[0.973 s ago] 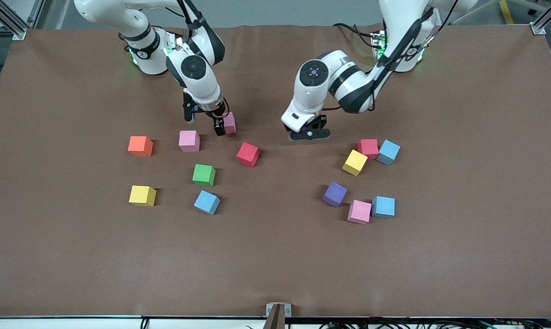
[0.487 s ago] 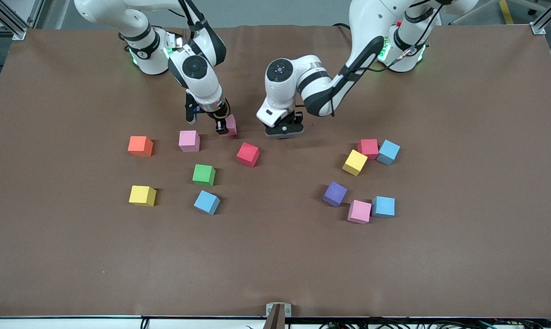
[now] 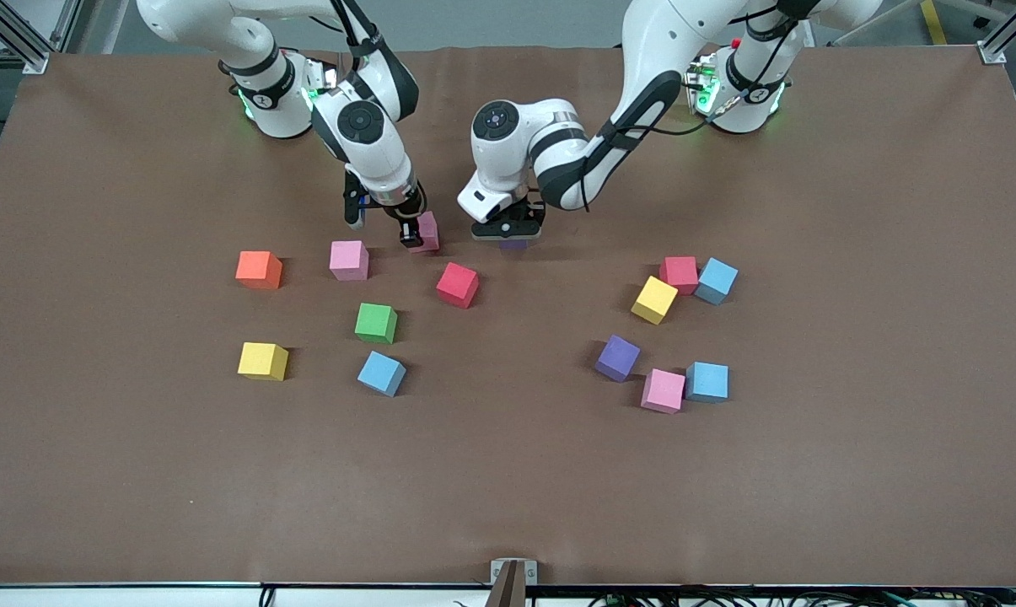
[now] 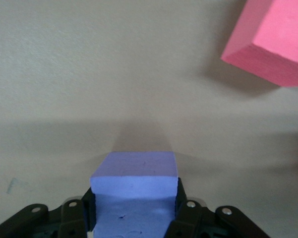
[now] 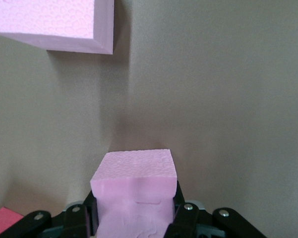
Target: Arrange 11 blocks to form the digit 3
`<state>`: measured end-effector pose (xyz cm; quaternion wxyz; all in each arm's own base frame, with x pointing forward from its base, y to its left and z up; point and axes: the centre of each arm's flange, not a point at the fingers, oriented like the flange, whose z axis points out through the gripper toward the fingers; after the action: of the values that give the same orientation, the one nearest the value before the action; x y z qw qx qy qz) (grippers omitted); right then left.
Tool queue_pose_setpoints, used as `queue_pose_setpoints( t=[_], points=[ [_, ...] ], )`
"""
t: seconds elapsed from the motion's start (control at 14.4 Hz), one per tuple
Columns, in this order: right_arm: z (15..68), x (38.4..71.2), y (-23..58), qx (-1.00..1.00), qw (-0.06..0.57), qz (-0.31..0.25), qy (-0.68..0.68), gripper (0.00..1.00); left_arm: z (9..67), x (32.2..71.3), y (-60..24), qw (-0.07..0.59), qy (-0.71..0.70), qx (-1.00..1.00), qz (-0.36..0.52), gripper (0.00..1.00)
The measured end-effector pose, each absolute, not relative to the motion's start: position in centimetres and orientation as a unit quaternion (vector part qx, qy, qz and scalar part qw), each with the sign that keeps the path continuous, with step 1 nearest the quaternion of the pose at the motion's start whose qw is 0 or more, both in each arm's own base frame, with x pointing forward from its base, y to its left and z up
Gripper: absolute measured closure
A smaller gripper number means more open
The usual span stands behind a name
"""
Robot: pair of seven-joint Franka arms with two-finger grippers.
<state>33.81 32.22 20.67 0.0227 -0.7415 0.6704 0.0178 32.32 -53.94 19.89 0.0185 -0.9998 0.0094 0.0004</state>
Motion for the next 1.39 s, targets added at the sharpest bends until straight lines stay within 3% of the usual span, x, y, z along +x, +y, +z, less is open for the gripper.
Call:
queue_pose_setpoints(
  t=[0.7,0.76,0.97,1.04,1.39],
  points=[
    [21.5,34.5,33.0,-0.738,0.035,0.017,0.673,0.43,19.9,31.9,-54.3,0.018,0.014,-1.000,0.000,0.42],
    [21.6,34.6,33.1,-0.737,0.037,0.017,0.675,0.43,19.9,31.9,-54.3,0.018,0.015,-1.000,0.000,0.37],
    [22.0,35.0,33.6,-0.734,0.042,0.017,0.678,0.43,19.9,32.0,-54.4,0.017,0.020,-1.000,0.000,0.07],
    [22.0,35.2,33.8,-0.732,0.043,0.017,0.680,0.43,20.1,32.2,-54.4,0.016,0.019,-1.000,-0.001,0.00],
    [21.7,36.4,35.2,-0.720,0.040,0.019,0.693,0.43,24.8,36.6,-52.1,0.032,0.018,-0.999,-0.023,0.00]
  ],
)
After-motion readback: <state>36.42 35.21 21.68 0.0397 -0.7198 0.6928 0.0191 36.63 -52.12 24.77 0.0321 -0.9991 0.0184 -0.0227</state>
